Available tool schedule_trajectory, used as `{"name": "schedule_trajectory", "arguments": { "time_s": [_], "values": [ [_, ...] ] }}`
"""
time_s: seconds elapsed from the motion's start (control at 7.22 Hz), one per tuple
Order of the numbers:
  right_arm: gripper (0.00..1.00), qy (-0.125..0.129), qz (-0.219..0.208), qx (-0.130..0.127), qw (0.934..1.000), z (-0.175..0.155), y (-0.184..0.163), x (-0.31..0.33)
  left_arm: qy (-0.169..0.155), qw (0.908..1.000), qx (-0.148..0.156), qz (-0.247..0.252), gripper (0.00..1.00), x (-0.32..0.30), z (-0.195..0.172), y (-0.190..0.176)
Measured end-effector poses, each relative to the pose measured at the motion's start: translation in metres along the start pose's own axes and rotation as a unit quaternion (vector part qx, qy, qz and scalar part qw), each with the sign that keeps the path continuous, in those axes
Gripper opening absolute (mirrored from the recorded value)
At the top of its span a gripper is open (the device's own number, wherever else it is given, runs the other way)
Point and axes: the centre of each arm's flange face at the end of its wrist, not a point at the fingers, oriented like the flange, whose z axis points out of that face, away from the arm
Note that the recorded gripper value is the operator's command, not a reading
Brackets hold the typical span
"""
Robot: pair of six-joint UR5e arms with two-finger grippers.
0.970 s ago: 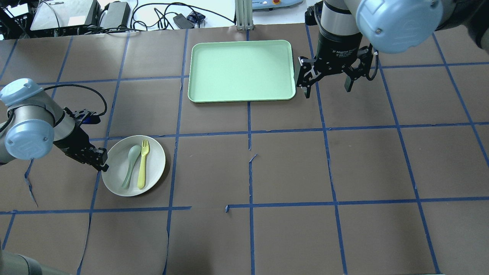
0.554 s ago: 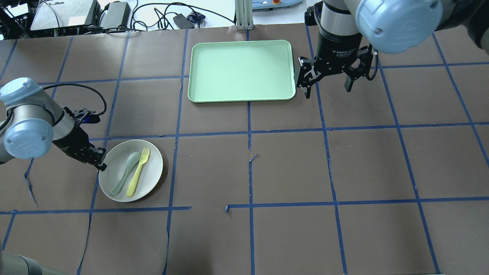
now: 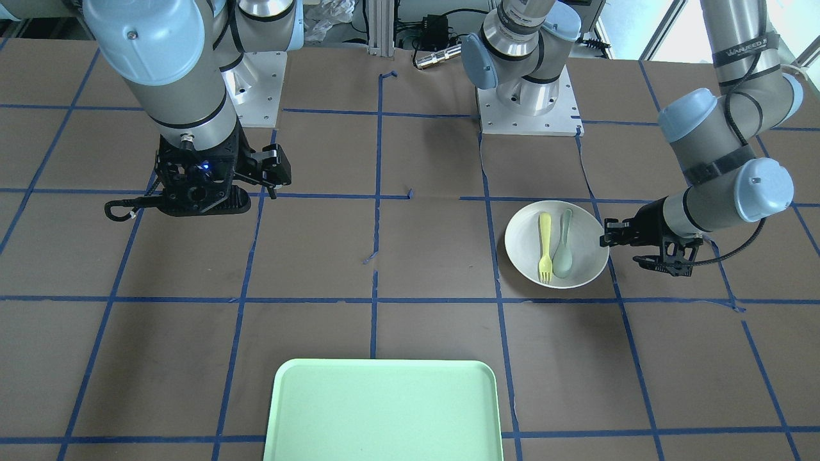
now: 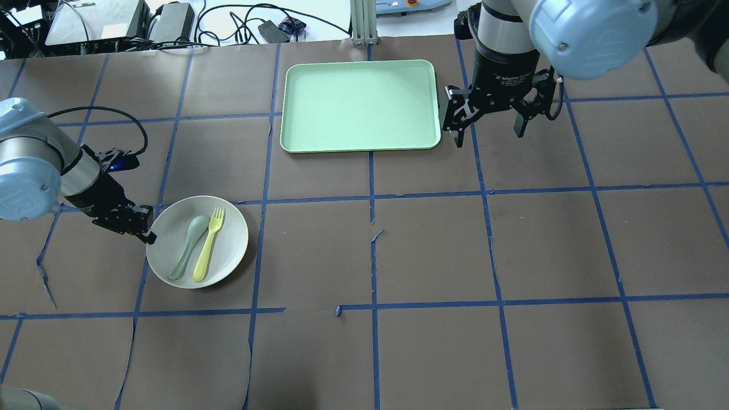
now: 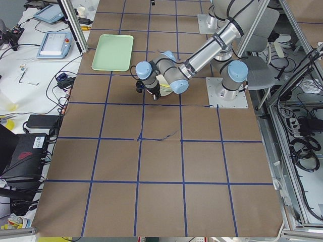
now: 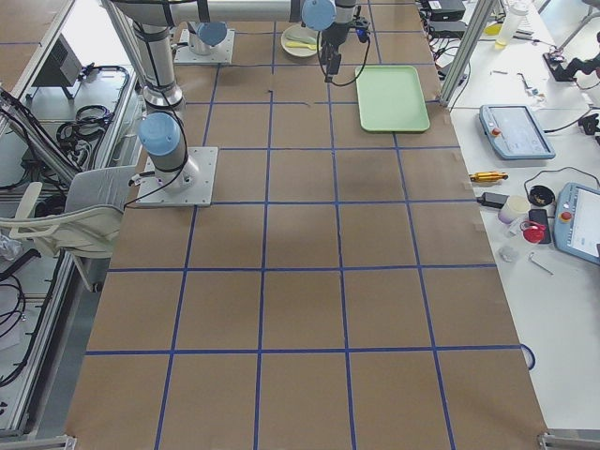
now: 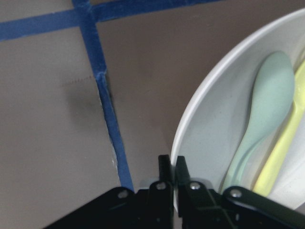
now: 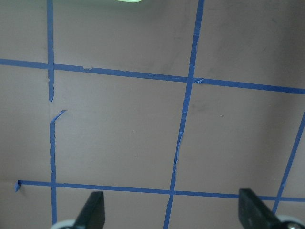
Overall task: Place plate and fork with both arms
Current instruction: 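Carry the plate with the left gripper and lower it onto the green tray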
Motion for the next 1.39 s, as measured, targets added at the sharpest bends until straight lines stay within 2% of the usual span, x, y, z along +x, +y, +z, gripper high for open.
{"name": "schedule_trajectory", "arguments": {
  "time_s": [0.28,0.55,0.97,1.39],
  "values": [
    [1.00,0.000,0.000,-0.001,1.0000,0.000,0.000,0.000,0.032,0.9981,0.006,-0.052,0.00,0.009,-0.028,-0.013],
    [1.00,0.000,0.000,-0.001,1.0000,0.000,0.000,0.000,0.069,0.9926,0.033,-0.095,0.00,0.062,-0.046,-0.048],
    [1.00,0.000,0.000,-0.006,1.0000,0.000,0.003,-0.001,0.099,0.9880,0.072,-0.093,0.00,0.152,-0.052,-0.114],
    [1.00,0.000,0.002,-0.006,1.0000,0.000,0.003,-0.001,0.112,0.9861,0.088,-0.085,0.00,0.230,-0.029,-0.191]
  ]
}}
